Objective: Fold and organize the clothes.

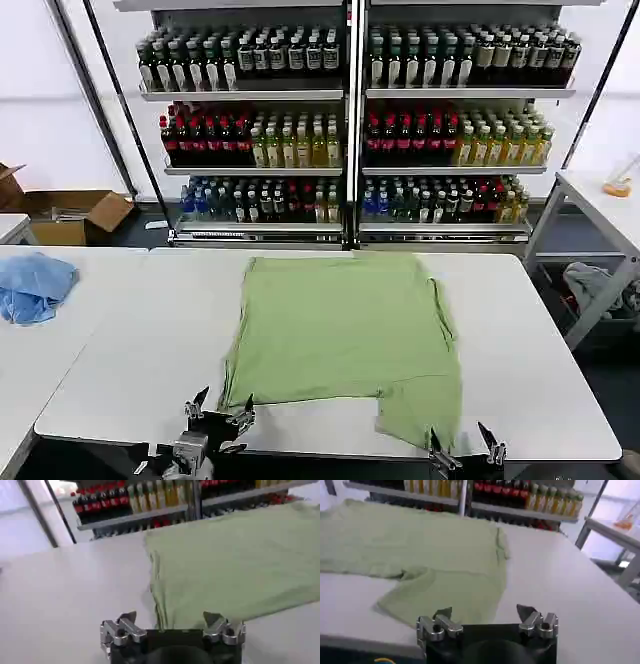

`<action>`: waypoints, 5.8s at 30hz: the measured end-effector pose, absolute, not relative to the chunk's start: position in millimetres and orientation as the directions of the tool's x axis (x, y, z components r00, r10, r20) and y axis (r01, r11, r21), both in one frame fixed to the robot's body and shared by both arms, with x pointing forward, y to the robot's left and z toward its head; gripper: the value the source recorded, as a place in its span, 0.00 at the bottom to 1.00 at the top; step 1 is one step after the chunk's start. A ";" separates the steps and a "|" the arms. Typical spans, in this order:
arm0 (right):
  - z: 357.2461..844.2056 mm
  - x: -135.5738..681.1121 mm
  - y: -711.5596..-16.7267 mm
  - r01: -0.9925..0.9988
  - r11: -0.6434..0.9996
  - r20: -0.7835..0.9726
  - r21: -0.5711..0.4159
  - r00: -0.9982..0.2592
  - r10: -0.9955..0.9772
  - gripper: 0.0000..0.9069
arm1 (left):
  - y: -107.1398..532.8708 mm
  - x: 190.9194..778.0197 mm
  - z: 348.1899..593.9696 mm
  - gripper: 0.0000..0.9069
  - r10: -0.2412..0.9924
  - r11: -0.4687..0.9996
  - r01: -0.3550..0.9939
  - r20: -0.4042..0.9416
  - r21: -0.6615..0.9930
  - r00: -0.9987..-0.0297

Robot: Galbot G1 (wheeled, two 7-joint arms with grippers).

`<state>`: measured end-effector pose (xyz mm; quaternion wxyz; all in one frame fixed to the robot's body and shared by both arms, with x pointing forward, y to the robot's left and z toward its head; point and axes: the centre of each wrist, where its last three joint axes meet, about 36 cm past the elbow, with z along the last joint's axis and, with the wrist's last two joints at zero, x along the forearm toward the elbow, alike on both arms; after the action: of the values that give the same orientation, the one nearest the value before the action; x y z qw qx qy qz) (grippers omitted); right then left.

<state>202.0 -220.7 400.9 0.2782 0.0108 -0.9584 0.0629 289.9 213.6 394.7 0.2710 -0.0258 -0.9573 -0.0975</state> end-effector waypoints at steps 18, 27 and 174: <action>405.3 196.3 -218.7 -0.074 0.996 0.543 -0.049 -0.839 -0.036 0.00 | 214.9 290.9 394.9 0.02 0.065 0.989 0.127 0.532 0.080 -0.844; 423.8 196.6 -229.0 -0.073 0.996 0.481 -0.056 -0.876 -0.037 0.00 | 219.3 287.7 402.3 0.03 0.100 0.991 0.129 0.504 0.024 -0.858; 397.7 343.1 -247.2 -0.045 0.996 0.466 -0.079 -0.885 -0.003 0.00 | 268.5 307.1 405.0 0.03 0.017 0.986 0.091 0.456 0.142 -0.890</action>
<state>343.1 -247.2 397.7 0.2396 0.0122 -0.9698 0.0438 307.1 268.5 405.0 0.2329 -0.0279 -0.9688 -0.0799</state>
